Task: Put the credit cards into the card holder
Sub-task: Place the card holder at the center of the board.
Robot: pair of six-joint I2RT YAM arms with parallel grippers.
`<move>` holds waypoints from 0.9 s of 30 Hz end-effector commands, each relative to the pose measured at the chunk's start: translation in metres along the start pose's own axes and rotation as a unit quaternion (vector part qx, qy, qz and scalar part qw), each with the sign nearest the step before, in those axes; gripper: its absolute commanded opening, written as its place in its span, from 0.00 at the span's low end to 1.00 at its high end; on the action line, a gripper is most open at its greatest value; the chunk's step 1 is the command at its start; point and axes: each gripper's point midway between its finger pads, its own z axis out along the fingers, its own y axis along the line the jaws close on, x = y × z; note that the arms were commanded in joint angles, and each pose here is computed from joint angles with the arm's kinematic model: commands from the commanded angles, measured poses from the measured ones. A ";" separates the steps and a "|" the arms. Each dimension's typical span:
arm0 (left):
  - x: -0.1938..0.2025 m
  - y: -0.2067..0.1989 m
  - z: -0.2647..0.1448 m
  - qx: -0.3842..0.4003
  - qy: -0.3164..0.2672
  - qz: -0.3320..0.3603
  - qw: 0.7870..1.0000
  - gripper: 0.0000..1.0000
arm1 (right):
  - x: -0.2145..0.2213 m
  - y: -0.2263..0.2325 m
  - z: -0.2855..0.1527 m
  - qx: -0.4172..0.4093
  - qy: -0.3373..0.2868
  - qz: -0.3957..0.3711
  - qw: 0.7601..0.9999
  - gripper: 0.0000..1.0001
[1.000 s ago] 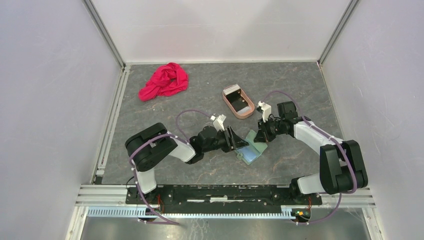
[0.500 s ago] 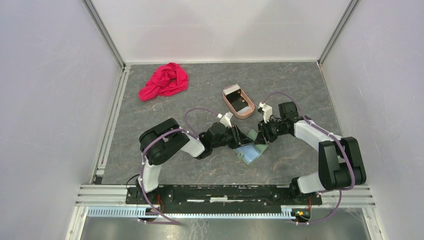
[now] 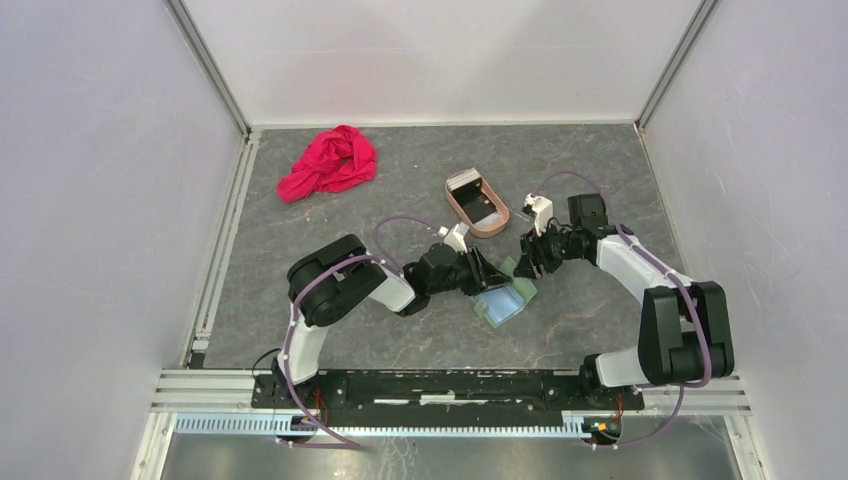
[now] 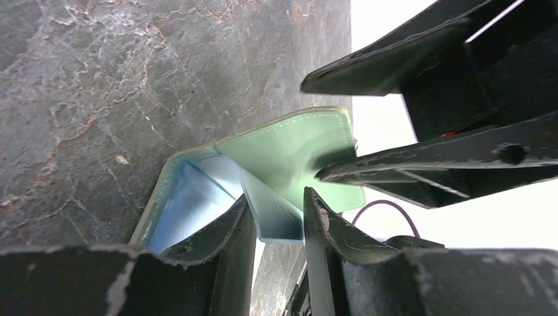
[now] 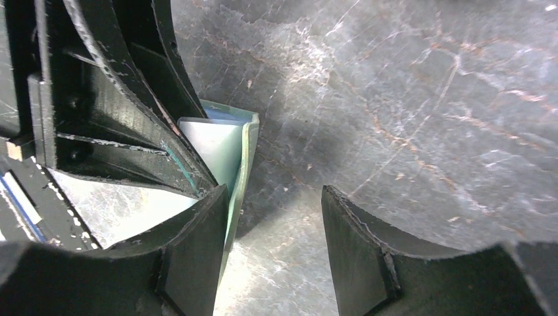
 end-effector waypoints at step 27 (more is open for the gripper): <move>-0.018 -0.025 0.028 0.030 -0.025 -0.030 0.999 0.42 | -0.003 0.051 -0.038 -0.098 -0.050 -0.165 0.980 0.49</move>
